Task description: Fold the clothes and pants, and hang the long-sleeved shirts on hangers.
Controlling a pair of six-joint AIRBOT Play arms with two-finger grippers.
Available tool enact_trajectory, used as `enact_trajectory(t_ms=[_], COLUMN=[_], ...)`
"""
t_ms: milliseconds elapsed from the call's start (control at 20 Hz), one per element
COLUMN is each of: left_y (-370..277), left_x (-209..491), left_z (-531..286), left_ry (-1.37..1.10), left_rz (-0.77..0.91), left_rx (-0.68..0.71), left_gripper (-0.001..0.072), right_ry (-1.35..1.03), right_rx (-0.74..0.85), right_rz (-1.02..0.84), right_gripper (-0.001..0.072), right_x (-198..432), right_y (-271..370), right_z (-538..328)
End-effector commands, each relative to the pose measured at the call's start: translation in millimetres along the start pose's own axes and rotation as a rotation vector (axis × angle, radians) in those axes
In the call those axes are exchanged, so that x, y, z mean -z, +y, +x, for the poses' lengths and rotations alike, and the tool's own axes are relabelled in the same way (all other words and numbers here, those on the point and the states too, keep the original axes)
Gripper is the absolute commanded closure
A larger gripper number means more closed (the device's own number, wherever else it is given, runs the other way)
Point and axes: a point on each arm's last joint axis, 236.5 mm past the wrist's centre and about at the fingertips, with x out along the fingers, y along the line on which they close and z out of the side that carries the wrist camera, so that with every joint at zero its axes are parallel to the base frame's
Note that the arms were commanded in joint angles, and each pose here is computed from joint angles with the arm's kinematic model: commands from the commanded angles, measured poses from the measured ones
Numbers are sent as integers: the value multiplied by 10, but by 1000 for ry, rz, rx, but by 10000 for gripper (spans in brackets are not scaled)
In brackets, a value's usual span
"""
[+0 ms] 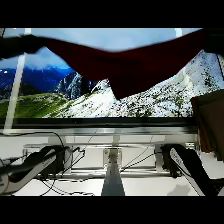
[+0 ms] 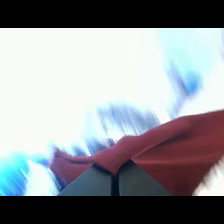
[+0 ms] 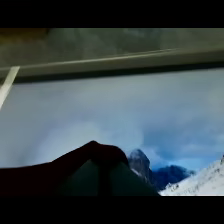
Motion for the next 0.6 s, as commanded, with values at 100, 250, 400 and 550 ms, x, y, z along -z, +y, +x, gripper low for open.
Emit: enact_trajectory(t_ms=[100, 250, 400, 550], left_y=[-309, -705, -974, -956], left_x=[-1218, -1319, -1437, -1410], left_z=[-1420, -1879, -2294, -2252], left_ry=[-508, -613, -738, -725], left_rz=[174, 244, 288, 263], left_rx=[-231, -239, -262, -250], left_gripper=[690, 691, 692, 692], right_ry=[-338, -491, -576, -522], right_rx=[-118, -139, -147, -78], right_rz=[-28, -79, -117, -156], right_gripper=[699, 699, 699, 700], right_x=[-1039, -1390, -1574, -1524], right_y=[631, 863, 999, 832], right_z=[-1257, -1934, -2347, -2135])
